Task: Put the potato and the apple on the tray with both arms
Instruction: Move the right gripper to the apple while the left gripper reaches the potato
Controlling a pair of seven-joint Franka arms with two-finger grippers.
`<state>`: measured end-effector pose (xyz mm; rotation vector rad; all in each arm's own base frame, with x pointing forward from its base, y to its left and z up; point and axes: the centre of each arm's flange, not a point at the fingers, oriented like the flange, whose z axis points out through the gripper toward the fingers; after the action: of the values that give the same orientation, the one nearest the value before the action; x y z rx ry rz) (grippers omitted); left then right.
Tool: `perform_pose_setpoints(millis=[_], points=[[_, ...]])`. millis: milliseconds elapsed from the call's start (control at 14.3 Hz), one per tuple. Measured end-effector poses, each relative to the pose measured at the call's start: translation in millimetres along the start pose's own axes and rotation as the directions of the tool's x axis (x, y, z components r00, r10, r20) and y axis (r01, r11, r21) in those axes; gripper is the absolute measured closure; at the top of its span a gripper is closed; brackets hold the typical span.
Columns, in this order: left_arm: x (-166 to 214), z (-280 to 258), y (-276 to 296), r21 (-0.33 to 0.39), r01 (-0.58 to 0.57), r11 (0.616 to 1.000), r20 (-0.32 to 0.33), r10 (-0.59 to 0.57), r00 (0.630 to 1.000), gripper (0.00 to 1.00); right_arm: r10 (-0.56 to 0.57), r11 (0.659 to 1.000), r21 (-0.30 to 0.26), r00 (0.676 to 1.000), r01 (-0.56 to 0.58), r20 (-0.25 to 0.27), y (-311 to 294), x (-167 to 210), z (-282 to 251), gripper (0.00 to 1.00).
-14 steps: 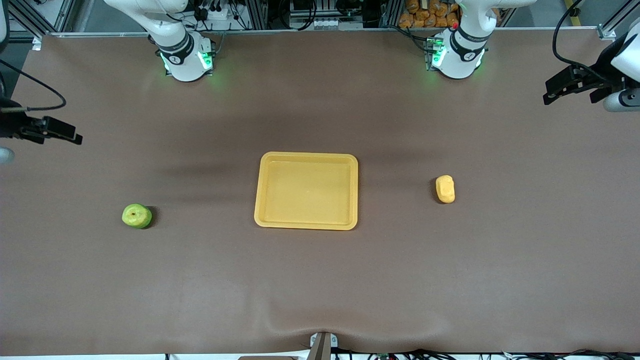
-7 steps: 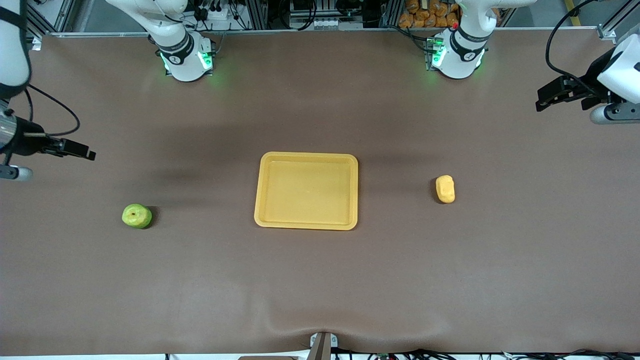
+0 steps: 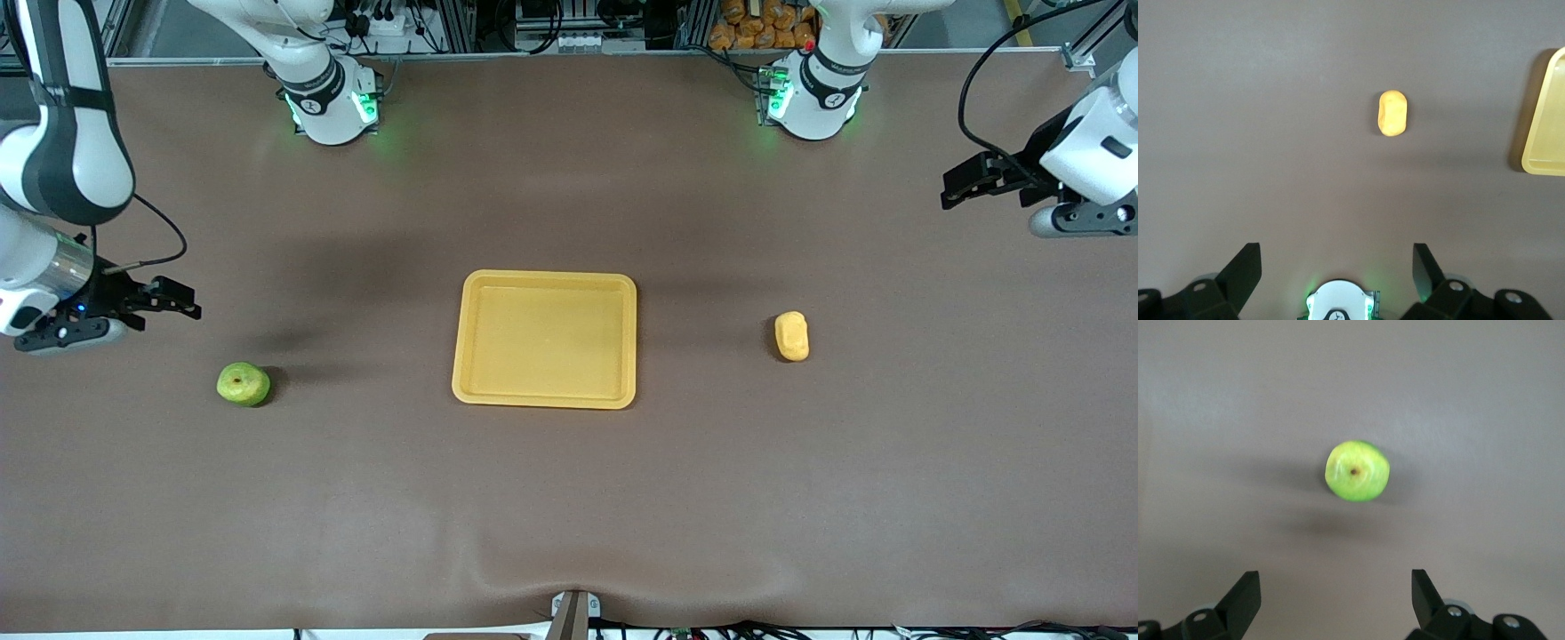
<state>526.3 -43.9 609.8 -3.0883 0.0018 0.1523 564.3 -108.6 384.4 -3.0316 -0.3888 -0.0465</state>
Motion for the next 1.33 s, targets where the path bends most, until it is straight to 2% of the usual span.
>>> perform_pose_setpoints(millis=[210,350,559,769,1049,1329], points=[[7,22,4,0.0,-0.007,1.0,-0.01,0.007,1.0,0.0,-0.15,0.988,-0.032,0.988,0.149,-0.033,7,6,23,0.0],[12,41,8,0.0,-0.014,1.0,-0.014,0.014,1.0,0.0,-0.196,0.979,-0.065,0.979,0.192,-0.06,10,4,41,0.0],[14,69,14,0.002,-0.02,1.0,-0.006,0.02,1.0,0.0,-0.213,0.974,-0.099,0.973,0.205,-0.083,11,-2,71,0.0],[17,93,15,0.0,-0.022,1.0,-0.015,0.022,1.0,0.0,-0.212,0.974,-0.093,0.975,0.205,-0.069,13,-6,92,0.0],[20,130,18,-0.003,-0.028,1.0,-0.048,0.028,0.998,0.0,-0.215,0.973,-0.101,0.974,0.207,-0.075,13,-4,105,0.0],[19,164,23,-0.007,-0.035,0.999,-0.085,0.034,0.996,0.0,-0.237,0.965,-0.137,0.965,0.222,-0.11,5,4,120,0.0]])
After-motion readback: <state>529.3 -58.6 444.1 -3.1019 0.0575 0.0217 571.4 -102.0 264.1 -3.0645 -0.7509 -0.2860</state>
